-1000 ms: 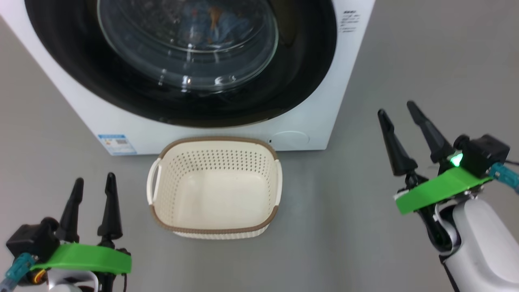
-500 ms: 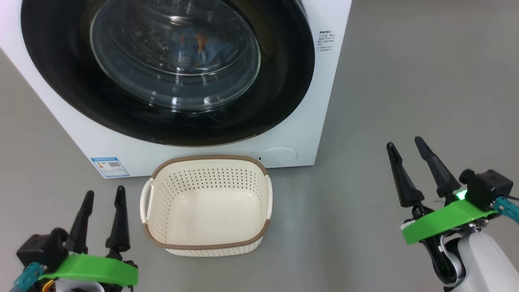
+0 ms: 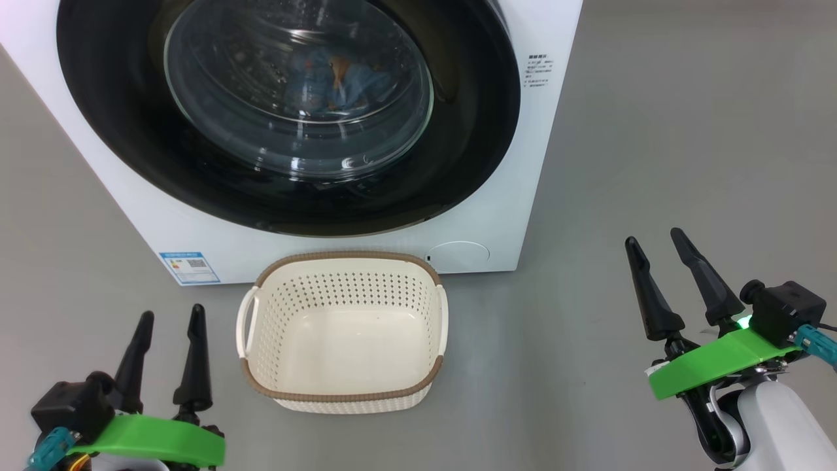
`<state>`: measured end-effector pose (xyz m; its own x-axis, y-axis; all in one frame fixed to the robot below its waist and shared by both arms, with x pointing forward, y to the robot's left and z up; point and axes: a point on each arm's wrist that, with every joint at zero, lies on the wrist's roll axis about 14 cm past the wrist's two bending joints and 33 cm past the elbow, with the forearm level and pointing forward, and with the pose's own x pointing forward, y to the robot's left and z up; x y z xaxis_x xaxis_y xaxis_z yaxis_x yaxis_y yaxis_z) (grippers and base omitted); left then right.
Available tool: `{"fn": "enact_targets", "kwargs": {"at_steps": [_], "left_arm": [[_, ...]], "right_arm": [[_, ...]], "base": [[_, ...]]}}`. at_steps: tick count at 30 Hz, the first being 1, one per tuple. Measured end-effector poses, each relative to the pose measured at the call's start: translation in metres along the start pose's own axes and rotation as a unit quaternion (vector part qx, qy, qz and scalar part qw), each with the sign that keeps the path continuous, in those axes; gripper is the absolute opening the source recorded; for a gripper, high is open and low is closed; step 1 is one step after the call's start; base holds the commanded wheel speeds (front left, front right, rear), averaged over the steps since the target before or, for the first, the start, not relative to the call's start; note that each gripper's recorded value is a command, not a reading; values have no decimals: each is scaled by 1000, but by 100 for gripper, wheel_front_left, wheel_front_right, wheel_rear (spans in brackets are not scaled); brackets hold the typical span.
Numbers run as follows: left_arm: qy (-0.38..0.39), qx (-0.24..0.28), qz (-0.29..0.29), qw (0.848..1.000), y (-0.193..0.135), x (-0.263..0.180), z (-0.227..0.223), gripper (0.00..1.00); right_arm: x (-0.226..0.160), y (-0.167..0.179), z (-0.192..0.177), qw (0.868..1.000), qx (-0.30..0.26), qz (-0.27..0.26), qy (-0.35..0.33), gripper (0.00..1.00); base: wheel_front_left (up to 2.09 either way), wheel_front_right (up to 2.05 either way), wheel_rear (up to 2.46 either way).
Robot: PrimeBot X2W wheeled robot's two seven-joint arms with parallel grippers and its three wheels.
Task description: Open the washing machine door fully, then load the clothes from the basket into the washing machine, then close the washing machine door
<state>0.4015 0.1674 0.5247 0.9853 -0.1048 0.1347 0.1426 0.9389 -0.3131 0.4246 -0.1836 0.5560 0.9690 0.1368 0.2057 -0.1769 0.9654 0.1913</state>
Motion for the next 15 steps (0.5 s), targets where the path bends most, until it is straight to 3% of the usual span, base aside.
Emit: {"fn": "enact_targets", "kwargs": {"at_steps": [15], "left_arm": [[0,1,-2,1000,-2,1,0,100]], "right_arm": [[-1,-3,-5,1000,-4,-4,8,100]], "base": [[0,0,0]]}}
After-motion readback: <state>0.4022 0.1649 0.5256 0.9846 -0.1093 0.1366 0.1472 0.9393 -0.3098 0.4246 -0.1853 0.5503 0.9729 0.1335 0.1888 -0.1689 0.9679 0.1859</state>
